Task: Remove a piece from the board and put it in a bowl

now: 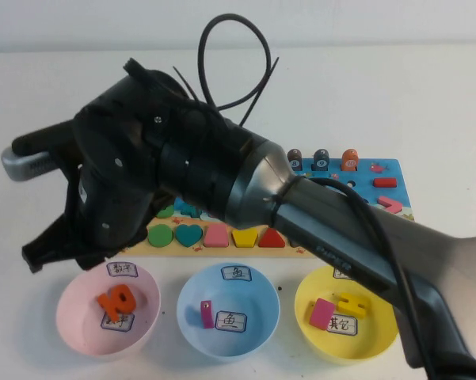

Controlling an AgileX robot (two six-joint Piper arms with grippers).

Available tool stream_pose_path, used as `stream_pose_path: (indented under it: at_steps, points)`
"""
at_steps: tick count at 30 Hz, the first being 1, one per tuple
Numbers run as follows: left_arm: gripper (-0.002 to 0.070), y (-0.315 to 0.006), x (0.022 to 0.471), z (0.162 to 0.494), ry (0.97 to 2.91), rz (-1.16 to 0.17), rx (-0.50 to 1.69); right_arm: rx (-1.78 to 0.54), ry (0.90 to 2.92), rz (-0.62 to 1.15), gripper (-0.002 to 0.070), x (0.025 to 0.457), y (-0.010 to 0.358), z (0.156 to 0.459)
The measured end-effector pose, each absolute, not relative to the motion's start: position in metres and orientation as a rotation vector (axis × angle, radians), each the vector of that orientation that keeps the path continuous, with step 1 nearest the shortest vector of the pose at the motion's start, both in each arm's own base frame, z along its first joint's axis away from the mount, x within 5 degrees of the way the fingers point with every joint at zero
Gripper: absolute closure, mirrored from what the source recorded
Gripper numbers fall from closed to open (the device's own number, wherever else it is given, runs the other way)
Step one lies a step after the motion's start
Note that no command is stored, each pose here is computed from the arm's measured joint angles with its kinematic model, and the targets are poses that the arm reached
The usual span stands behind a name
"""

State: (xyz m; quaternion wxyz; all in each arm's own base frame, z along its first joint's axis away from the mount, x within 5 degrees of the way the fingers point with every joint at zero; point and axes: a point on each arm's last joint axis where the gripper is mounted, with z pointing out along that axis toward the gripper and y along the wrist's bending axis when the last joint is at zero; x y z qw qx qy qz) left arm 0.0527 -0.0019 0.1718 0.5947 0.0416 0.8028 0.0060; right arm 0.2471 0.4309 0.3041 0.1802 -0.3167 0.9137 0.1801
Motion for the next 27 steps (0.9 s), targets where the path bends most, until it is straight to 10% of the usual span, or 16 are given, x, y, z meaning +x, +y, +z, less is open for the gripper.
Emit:
stream_pose_path:
  at_steps: [15,27]
  points:
    - [0.0676,-0.002,0.053,0.172,1.865,0.014,0.097,-0.993,2.687,0.272,0.0673,0.221,0.38,0.291]
    - [0.0676,-0.002,0.053,0.172,1.865,0.014,0.097,-1.139,2.495,0.304,0.0691,0.189,0.32,0.304]
